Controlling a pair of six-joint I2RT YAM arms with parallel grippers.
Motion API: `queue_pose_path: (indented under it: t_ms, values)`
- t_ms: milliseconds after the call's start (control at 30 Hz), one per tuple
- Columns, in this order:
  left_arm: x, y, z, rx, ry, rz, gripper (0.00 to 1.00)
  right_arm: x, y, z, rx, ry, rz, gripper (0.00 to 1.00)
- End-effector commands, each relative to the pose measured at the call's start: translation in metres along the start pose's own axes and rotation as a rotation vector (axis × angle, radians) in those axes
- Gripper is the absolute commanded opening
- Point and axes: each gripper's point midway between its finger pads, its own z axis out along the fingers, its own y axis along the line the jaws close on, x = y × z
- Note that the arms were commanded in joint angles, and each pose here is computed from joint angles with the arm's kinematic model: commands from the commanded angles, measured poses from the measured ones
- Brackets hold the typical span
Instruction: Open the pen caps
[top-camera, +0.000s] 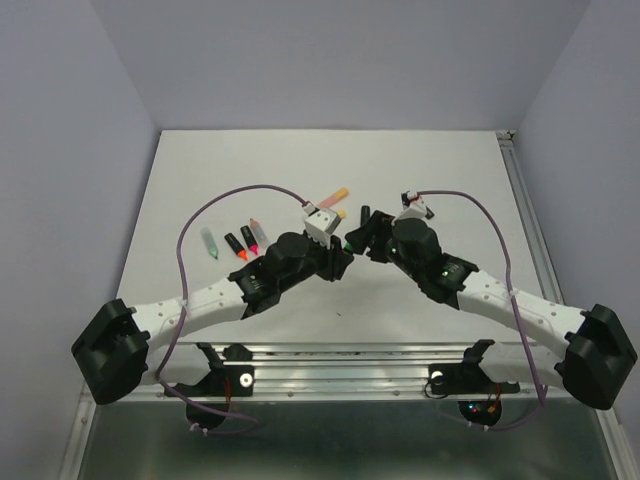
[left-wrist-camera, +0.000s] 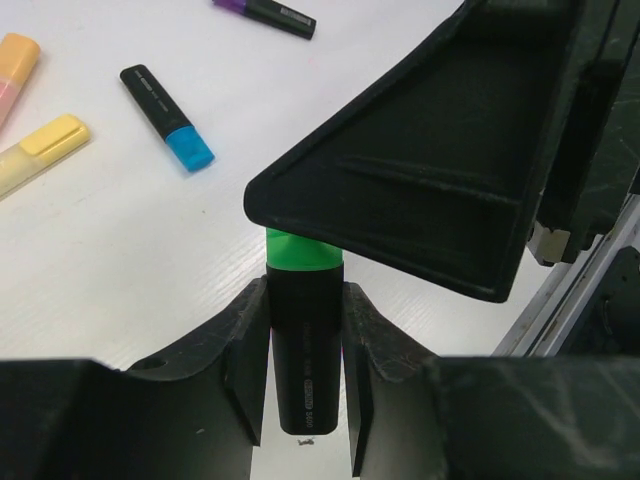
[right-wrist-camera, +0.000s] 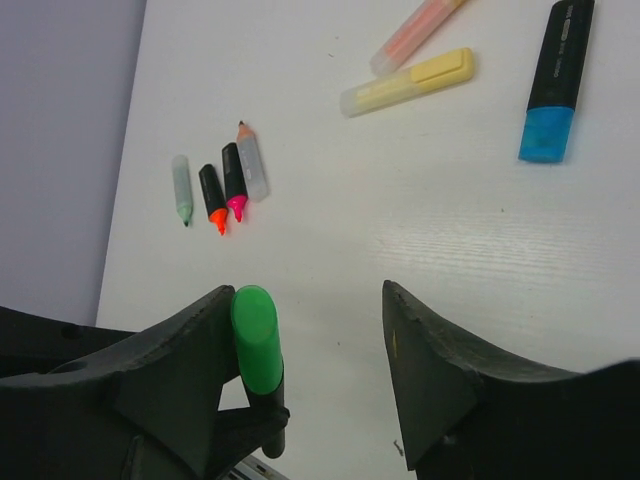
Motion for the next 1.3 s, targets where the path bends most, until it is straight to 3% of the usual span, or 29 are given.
queue_pose_path:
  t_ms: [0,167,367,467,600,800,933,1067,1267]
  values:
    - [-0.039,-0.006,-0.001,-0.01,-0.119,-0.023,0.0,-0.033,0.036,0.0,-0.076,-0.103,0.043,0.6]
    - [-0.041,-0.005,0.001,-0.017,-0.122,-0.025,0.0,-0.027,0.043,0.0,-0.109,-0.084,0.056,0.54]
    - [-0.046,-0.002,0.001,-0.044,-0.14,-0.044,0.0,-0.02,0.044,0.002,-0.116,-0.06,0.052,0.38]
    - [-0.049,-0.005,0.001,-0.03,-0.143,-0.045,0.0,-0.023,0.049,-0.001,-0.142,-0.071,0.054,0.27]
    - [-0.049,-0.004,-0.001,-0.041,-0.145,-0.061,0.0,-0.024,0.045,-0.002,-0.124,-0.075,0.054,0.01]
    - [-0.031,-0.007,-0.012,-0.008,-0.113,-0.134,0.0,-0.052,0.027,-0.007,-0.007,-0.2,0.068,0.01]
    - [0.023,-0.026,-0.02,0.106,0.033,-0.205,0.0,-0.099,0.027,-0.015,0.051,-0.358,0.048,0.01]
    - [0.074,-0.018,-0.037,0.057,0.117,-0.258,0.0,-0.144,0.021,-0.014,0.071,-0.45,0.05,0.01]
    - [0.112,-0.026,-0.053,0.031,0.187,-0.291,0.0,-0.21,0.002,-0.001,0.113,-0.539,0.051,0.01]
